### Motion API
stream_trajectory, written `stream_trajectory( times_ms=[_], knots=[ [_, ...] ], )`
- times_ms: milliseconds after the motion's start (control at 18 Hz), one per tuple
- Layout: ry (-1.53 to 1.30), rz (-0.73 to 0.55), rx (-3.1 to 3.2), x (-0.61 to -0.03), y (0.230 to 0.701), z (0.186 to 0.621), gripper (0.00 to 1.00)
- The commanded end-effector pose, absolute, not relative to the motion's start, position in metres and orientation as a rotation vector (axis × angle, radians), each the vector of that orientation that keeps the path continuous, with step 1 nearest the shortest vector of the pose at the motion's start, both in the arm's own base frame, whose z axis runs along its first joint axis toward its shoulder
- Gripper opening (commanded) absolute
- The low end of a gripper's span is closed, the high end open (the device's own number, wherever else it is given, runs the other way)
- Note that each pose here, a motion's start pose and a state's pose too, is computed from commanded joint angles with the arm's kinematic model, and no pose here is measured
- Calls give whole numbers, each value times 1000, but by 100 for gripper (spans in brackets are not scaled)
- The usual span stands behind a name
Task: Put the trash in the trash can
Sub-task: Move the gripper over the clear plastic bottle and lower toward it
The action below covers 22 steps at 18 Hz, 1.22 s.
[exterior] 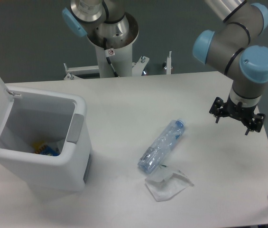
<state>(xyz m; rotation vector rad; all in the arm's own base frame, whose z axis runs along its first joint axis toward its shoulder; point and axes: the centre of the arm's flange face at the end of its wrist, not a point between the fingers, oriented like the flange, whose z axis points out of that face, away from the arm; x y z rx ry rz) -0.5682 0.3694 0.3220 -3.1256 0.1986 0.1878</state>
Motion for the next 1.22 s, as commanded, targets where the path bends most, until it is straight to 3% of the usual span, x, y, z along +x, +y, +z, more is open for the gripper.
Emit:
stream_trajectory(
  times_ms=[667,944,1222],
  knots=[
    [197,172,-3128,-561,377,317,100],
    [35,267,-3093,-534,405,298,100],
    [26,281,-3115,-502,444,291,100]
  ],
)
